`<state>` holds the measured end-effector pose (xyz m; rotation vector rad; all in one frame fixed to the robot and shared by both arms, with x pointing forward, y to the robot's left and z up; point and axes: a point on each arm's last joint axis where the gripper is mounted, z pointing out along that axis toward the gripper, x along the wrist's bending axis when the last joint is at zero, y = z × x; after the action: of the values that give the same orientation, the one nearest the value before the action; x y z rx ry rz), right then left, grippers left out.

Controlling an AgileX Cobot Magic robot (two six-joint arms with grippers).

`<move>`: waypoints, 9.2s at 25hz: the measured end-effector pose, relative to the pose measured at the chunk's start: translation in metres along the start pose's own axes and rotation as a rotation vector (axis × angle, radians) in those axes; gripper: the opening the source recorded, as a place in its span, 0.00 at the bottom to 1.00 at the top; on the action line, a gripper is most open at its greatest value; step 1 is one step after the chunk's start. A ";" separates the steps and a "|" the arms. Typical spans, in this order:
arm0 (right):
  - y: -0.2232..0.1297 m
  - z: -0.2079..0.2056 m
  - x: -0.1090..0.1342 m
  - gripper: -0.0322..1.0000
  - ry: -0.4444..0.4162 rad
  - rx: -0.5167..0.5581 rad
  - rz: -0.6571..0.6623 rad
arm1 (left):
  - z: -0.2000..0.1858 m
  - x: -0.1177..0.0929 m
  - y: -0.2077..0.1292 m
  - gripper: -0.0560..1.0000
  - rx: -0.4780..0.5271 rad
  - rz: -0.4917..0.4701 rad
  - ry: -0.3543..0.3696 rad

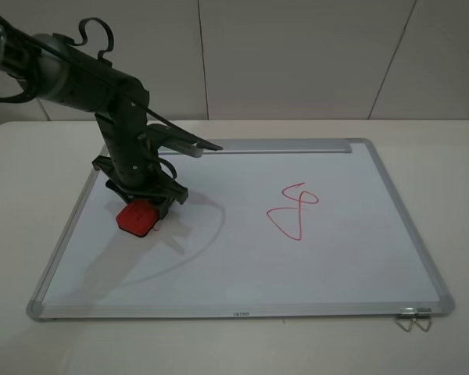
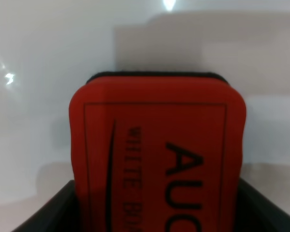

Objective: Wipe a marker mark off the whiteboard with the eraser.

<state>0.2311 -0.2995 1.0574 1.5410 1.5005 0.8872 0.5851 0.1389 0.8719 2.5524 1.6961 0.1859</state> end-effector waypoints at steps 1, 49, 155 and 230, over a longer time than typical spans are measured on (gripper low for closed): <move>0.000 0.000 0.000 0.72 0.000 0.000 0.000 | 0.000 0.010 -0.004 0.60 0.008 -0.019 0.008; 0.000 0.000 0.000 0.72 0.000 0.000 0.000 | 0.012 0.050 0.000 0.59 -0.088 -0.144 0.021; 0.000 0.000 0.000 0.72 0.000 0.000 0.000 | -0.297 0.046 -0.281 0.79 -0.860 -0.292 -0.023; 0.000 0.000 0.000 0.72 0.000 0.000 0.000 | -0.229 0.029 -0.365 0.79 -0.951 -0.530 0.241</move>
<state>0.2311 -0.2995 1.0574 1.5410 1.5005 0.8872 0.2314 0.3056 1.0542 1.4021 1.6882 0.9979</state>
